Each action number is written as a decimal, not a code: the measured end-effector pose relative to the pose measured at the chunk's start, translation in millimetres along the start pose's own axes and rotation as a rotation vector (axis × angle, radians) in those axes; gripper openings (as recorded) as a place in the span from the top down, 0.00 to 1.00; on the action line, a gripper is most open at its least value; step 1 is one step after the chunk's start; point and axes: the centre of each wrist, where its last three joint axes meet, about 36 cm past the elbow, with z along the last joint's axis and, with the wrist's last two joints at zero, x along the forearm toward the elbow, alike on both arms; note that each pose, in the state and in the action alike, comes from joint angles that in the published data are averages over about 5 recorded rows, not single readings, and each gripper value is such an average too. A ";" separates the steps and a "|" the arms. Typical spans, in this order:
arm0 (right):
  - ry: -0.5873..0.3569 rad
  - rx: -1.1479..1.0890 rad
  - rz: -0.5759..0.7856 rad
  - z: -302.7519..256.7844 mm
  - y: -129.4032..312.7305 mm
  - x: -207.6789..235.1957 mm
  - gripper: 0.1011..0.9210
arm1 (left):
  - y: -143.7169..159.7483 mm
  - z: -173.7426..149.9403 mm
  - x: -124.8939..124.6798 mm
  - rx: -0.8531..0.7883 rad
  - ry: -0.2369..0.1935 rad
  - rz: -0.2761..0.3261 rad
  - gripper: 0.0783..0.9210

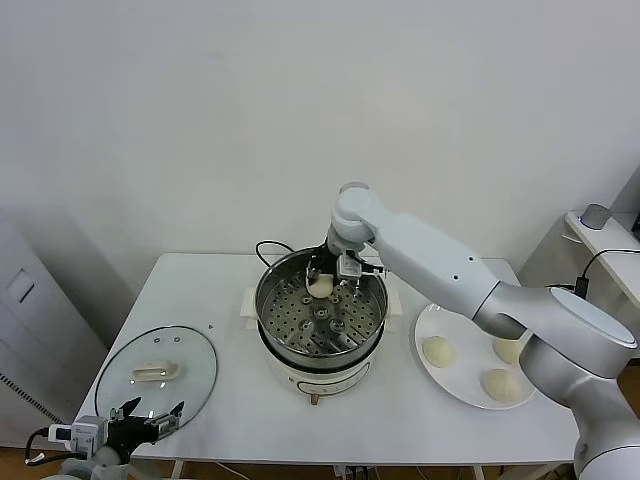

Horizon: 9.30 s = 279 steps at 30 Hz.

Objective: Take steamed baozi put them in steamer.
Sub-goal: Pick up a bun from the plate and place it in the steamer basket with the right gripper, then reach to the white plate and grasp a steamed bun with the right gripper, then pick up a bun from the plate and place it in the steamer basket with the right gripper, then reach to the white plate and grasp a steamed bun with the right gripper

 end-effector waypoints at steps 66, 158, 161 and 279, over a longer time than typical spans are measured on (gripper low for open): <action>-0.234 -1.405 -0.105 -21.7 310.6 34.6 0.12 | -2.4 -7.7 2.3 0.027 -0.001 0.005 0.12; -0.311 -1.528 0.078 -0.3 99.8 159.8 0.50 | -0.2 -9.7 0.0 0.019 0.010 -0.028 0.12; -0.306 -1.542 0.077 -3.2 83.2 147.6 0.50 | -0.2 -9.7 0.0 0.019 0.009 -0.028 0.12; -0.187 -1.429 -0.318 -92.3 383.7 37.0 0.12 | -9.6 -10.6 11.0 0.030 0.006 -0.013 0.12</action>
